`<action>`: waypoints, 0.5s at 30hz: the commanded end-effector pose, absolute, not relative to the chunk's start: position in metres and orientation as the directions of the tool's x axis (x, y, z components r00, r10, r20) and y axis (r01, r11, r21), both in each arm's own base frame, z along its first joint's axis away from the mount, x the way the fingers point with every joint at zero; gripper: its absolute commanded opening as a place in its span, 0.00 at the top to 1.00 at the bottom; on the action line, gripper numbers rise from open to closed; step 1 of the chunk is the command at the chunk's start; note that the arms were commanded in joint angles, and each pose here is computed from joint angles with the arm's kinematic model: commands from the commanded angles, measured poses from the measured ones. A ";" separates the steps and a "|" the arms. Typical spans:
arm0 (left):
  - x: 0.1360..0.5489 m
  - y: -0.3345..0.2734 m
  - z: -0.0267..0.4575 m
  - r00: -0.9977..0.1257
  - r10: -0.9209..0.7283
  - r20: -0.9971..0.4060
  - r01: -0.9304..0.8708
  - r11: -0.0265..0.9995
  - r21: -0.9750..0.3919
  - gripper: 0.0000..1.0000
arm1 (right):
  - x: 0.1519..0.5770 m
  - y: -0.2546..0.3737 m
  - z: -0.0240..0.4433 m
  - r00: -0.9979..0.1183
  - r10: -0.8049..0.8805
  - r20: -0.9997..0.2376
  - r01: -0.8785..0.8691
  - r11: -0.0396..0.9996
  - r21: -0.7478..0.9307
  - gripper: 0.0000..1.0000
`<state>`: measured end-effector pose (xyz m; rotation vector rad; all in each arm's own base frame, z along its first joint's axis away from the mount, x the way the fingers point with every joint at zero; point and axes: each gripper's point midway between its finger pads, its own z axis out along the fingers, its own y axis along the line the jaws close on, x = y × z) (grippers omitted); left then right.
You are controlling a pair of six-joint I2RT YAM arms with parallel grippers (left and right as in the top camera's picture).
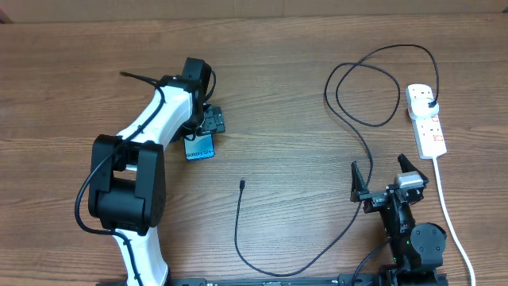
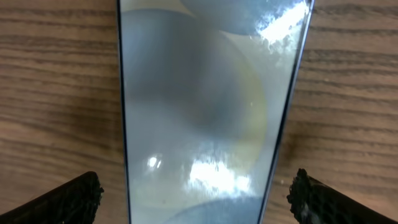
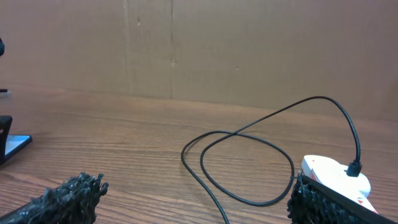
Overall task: Plug charger to phone and switch on socket
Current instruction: 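Hold the left gripper just above the phone screen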
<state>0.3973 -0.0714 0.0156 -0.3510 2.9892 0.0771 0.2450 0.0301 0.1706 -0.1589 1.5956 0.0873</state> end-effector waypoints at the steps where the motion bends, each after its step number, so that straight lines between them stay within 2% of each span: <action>1: 0.392 -0.069 0.002 -0.969 -0.211 -0.130 -0.220 0.974 0.058 0.00 | 0.246 0.031 0.166 -0.032 -0.053 -0.998 -0.160 0.986 -0.047 0.00; 15: 0.388 -0.068 -0.011 -0.968 -0.211 -0.137 -0.220 0.974 0.054 0.00 | 0.246 0.031 0.166 -0.032 -0.053 -0.998 -0.160 0.986 -0.047 0.00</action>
